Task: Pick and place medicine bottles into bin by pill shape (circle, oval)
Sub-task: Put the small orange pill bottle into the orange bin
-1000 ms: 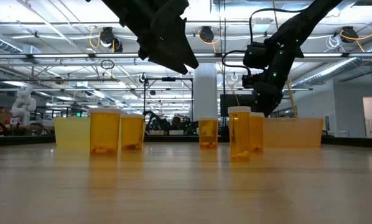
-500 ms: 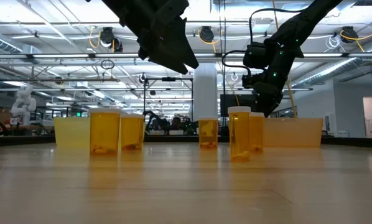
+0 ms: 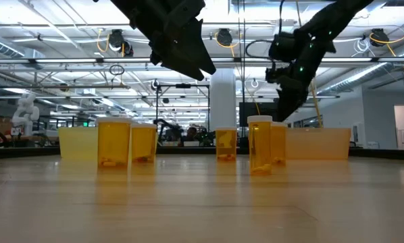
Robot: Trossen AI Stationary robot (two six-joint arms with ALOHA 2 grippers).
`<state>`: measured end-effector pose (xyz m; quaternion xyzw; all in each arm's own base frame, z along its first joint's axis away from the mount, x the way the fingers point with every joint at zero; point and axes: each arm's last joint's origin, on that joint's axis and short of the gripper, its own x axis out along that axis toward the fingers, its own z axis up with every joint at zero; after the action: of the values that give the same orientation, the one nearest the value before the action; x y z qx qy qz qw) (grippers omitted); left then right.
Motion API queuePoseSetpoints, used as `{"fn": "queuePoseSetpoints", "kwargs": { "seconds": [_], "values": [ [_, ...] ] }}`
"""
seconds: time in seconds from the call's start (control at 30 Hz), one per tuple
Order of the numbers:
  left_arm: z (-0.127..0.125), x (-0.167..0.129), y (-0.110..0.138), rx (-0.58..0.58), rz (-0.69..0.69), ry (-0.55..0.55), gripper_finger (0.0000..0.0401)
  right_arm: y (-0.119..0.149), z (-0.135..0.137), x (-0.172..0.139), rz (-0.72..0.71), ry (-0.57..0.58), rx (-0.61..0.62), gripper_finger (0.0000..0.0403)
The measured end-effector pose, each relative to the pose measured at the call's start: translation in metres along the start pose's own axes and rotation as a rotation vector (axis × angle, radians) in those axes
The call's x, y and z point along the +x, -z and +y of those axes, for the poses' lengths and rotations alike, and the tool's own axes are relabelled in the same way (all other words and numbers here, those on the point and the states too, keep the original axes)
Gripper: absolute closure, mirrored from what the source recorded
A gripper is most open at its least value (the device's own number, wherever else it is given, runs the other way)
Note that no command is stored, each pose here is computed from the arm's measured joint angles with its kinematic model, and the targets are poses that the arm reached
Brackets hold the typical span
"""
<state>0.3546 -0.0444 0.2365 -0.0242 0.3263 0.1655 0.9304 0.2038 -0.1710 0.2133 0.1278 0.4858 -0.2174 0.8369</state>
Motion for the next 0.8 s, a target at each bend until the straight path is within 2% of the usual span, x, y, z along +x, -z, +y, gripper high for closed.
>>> {"fn": "queuePoseSetpoints", "kwargs": {
  "seconds": [0.27, 0.53, 0.8],
  "values": [
    [-0.01, -0.004, 0.003, 0.015, -0.003, 0.03, 0.0146, 0.003, 0.031, -0.049, -0.122, -0.042, -0.03, 0.0197],
    [-0.031, -0.015, 0.009, 0.03, -0.007, 0.083, 0.0146, 0.014, 0.085, -0.085, -0.219, -0.136, -0.104, 0.0198],
    [-0.054, -0.029, 0.019, 0.054, -0.02, 0.089, 0.0146, 0.029, 0.151, -0.096, -0.24, -0.246, -0.164, 0.0198]
  ]
}}
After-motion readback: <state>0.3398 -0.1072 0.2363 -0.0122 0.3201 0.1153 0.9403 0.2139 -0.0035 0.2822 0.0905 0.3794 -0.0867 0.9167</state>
